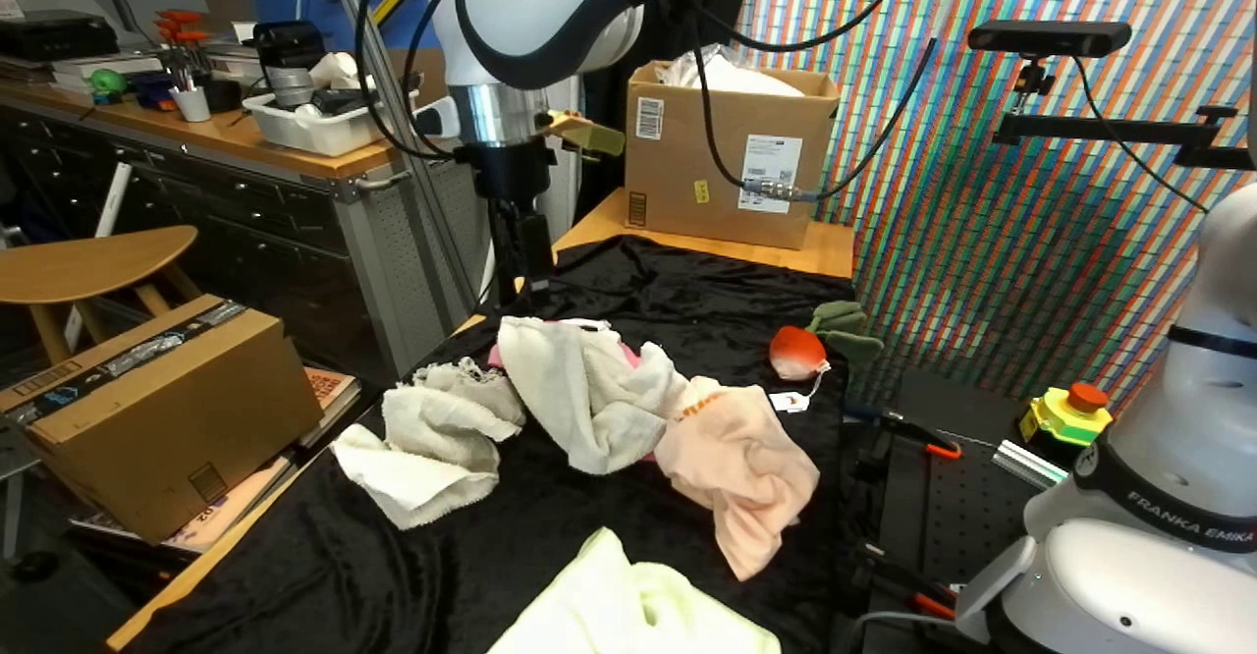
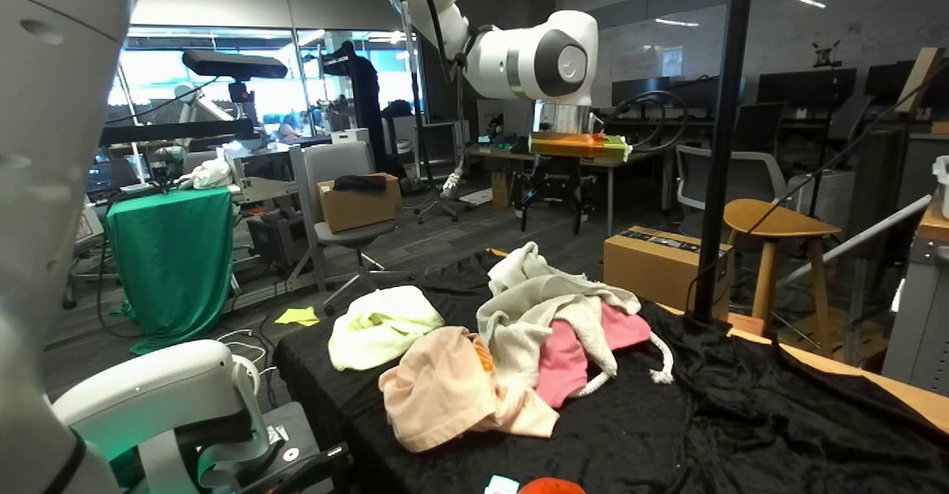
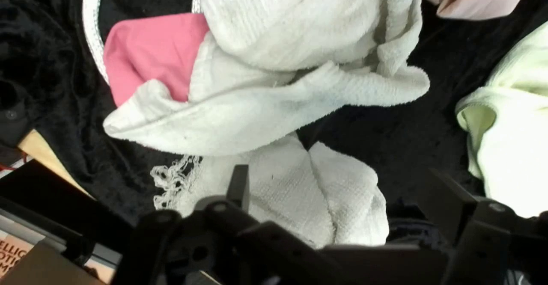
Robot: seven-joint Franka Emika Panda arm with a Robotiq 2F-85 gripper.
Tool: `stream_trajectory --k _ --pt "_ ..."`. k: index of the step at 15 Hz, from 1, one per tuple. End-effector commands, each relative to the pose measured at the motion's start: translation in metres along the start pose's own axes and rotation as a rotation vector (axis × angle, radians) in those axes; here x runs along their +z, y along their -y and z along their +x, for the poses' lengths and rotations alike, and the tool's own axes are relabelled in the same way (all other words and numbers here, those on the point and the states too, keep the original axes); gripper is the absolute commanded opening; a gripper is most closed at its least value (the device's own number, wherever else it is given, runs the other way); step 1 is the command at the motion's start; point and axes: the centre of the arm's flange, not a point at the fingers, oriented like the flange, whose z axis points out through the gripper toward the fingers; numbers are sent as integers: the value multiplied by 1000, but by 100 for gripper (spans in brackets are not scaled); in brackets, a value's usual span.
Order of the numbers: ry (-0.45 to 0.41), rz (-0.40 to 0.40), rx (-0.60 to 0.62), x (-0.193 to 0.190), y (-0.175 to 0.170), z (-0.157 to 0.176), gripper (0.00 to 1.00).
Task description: Pile the things on the table on the rope
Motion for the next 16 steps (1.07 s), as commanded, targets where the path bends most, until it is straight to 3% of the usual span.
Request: stream_trajectory --k 1,9,16 --pt "-37 -67 29 10 16 43 100" --pt "-86 -86 243 63 65 114 100" --pt "-141 -90 422 93 53 130 100"
